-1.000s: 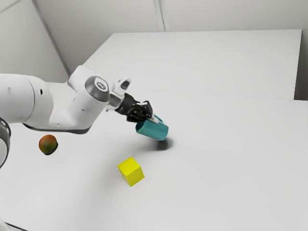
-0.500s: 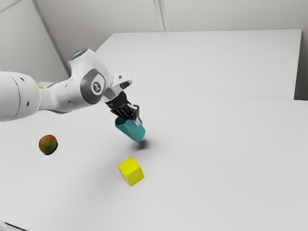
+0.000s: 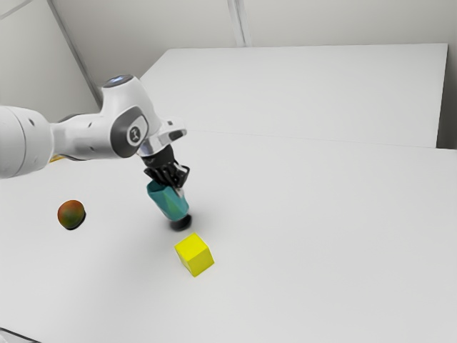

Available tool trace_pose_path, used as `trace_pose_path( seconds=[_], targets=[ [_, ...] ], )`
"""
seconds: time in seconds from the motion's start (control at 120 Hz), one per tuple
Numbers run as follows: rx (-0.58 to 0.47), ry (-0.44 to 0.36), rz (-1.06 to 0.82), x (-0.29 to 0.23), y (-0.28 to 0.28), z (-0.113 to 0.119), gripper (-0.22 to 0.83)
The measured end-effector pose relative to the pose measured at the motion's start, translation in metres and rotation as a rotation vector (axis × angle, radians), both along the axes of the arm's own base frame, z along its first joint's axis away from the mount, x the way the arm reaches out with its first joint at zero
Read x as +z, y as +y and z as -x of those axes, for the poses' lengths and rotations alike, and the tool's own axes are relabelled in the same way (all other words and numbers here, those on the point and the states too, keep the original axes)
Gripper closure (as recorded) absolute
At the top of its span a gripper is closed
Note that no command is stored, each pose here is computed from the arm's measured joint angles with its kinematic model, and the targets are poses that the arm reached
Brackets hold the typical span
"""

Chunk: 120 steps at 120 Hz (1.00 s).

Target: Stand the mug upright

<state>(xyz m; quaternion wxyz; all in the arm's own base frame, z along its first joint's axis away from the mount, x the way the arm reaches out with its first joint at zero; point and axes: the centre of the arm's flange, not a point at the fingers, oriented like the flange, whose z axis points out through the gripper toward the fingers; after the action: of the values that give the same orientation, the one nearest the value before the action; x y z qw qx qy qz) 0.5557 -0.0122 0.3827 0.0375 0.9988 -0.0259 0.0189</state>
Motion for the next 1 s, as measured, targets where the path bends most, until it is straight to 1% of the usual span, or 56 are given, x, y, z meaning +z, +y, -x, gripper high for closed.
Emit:
trace_pose_path(
  seconds=[0.167, 0.5, 0.667, 0.8, 1.0],
  targets=[
    [0.016, 0.028, -0.026, -0.003, 0.004, 0.003, 0.78],
    [0.010, 0.120, -0.114, -0.013, 0.004, 0.012, 0.78],
    [0.032, 0.120, -0.119, -0.028, 0.007, 0.020, 0.78],
    [0.050, 0.103, -0.116, -0.031, 0.007, 0.021, 0.78],
    [0.069, 0.101, -0.119, -0.039, 0.007, 0.025, 0.78]
  ],
)
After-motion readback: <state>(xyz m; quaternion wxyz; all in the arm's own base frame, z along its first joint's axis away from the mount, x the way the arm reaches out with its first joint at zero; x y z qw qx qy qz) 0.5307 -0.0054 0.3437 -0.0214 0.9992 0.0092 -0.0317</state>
